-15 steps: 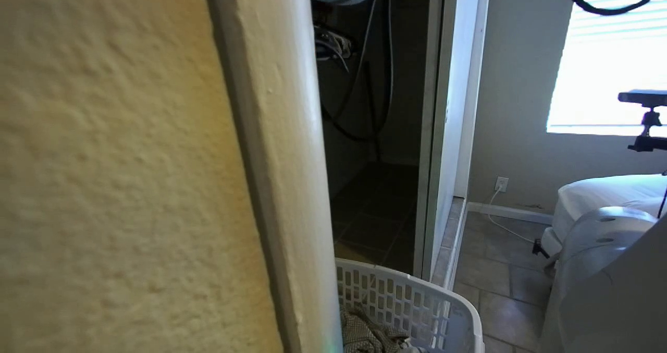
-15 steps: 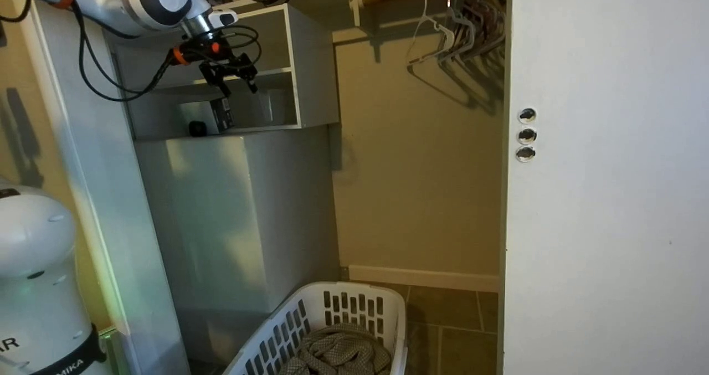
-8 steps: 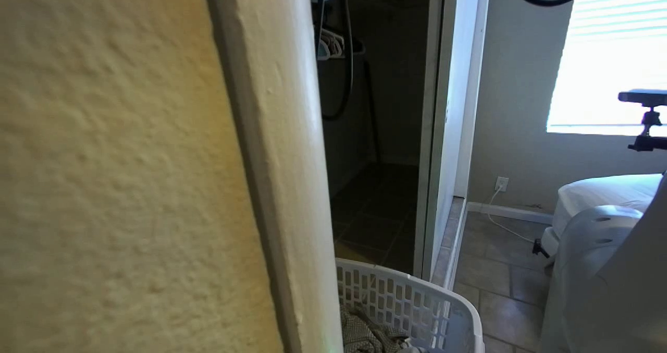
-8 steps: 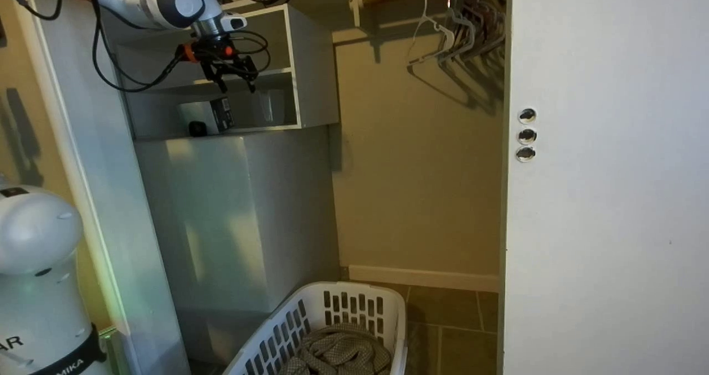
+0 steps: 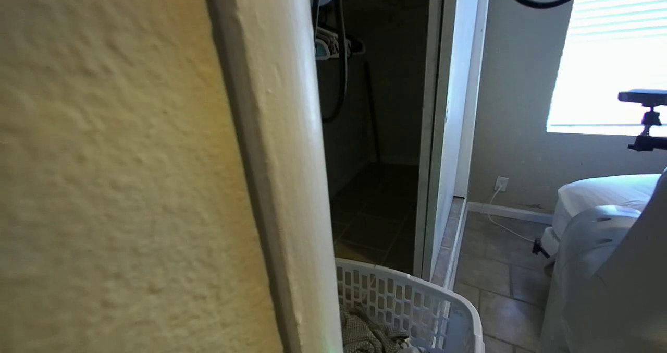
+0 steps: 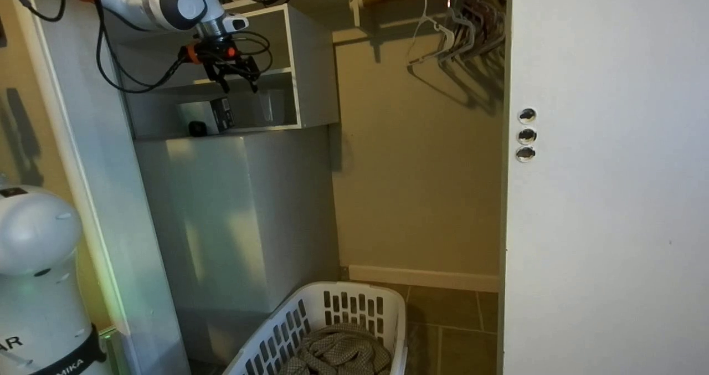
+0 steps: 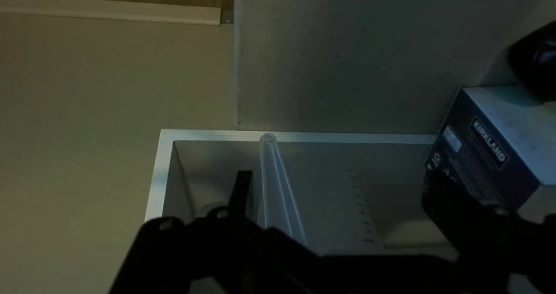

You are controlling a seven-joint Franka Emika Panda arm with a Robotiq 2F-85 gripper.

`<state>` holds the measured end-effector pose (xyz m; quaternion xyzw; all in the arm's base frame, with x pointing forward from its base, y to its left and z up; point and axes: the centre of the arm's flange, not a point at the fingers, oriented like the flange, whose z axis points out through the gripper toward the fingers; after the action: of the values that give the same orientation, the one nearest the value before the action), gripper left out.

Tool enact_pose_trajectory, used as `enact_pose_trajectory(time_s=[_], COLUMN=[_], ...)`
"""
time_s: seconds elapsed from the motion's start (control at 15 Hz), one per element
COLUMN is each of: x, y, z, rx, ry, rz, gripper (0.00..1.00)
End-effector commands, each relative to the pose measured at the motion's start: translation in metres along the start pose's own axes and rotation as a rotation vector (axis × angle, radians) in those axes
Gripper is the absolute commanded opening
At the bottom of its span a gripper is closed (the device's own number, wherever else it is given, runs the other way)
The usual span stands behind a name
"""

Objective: Move the jar to the above shelf

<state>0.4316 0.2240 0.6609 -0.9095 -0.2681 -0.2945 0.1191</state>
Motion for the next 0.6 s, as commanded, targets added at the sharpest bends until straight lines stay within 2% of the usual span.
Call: enact_pose_trajectory(time_s=[0.0, 0.47, 0.53], x=[0.019, 0.041, 0.045], y=[0.015, 0.028, 0.029], z=[0.022, 0.049, 0.05], rx=[0.013, 0.03, 0.033], ry=[0.066, 0.145, 0.154], rz=[-0.032, -0.09, -0.094], gripper=[1.0, 1.0, 0.95])
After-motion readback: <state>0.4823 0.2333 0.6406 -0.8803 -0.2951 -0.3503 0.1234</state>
